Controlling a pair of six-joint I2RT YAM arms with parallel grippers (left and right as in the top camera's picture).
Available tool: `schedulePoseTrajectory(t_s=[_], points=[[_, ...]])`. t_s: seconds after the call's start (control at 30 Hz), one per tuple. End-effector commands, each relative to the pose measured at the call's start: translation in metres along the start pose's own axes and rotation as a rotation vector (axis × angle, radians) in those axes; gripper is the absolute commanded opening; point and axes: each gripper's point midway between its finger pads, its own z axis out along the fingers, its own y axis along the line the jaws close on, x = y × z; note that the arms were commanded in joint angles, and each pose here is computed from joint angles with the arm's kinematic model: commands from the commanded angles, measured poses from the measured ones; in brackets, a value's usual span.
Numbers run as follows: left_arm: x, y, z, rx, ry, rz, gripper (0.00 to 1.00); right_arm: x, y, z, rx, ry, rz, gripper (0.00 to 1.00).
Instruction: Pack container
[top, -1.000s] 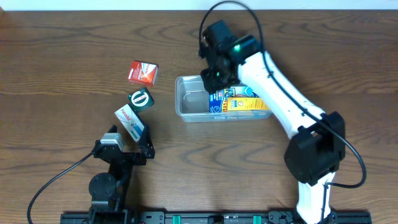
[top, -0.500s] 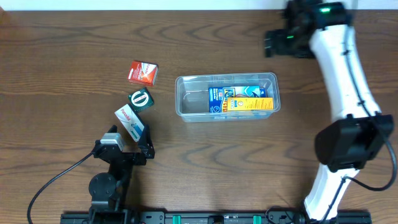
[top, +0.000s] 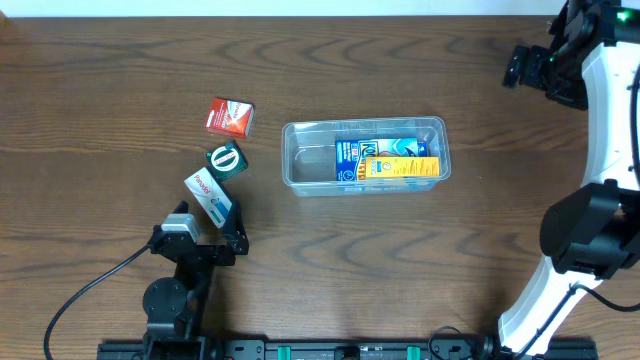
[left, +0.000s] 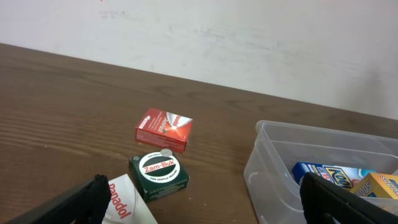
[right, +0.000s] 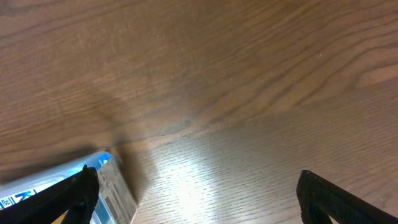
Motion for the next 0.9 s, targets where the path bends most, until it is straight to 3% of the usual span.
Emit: schedulePoseTrajectory(t_s=[0.0, 0.2, 0.43, 0.63, 0.87], points=[[0.016, 0.002, 0.001, 0.003, 0.052, 0.005, 0.98, -0.003, 0.000, -0.005, -0.012, -0.011, 0.016, 0.99], [0.010, 0.002, 0.001, -0.002, 0.033, -0.010, 0.98, -0.003, 0.000, -0.005, -0.012, -0.011, 0.016, 0.99], [-0.021, 0.019, -0.008, -0.180, 0.098, -0.125, 0.98, -0.003, 0.000, -0.005, -0.012, -0.011, 0.016, 0.99], [-0.027, 0.021, 0.006, -0.287, 0.409, -0.127, 0.98, -0.003, 0.000, -0.005, -0.012, -0.012, 0.016, 0.99], [0.000, 0.023, 0.042, -0.355, 0.779, -0.144, 0.98, -0.003, 0.000, -0.005, -0.012, -0.012, 0.016, 0.99]])
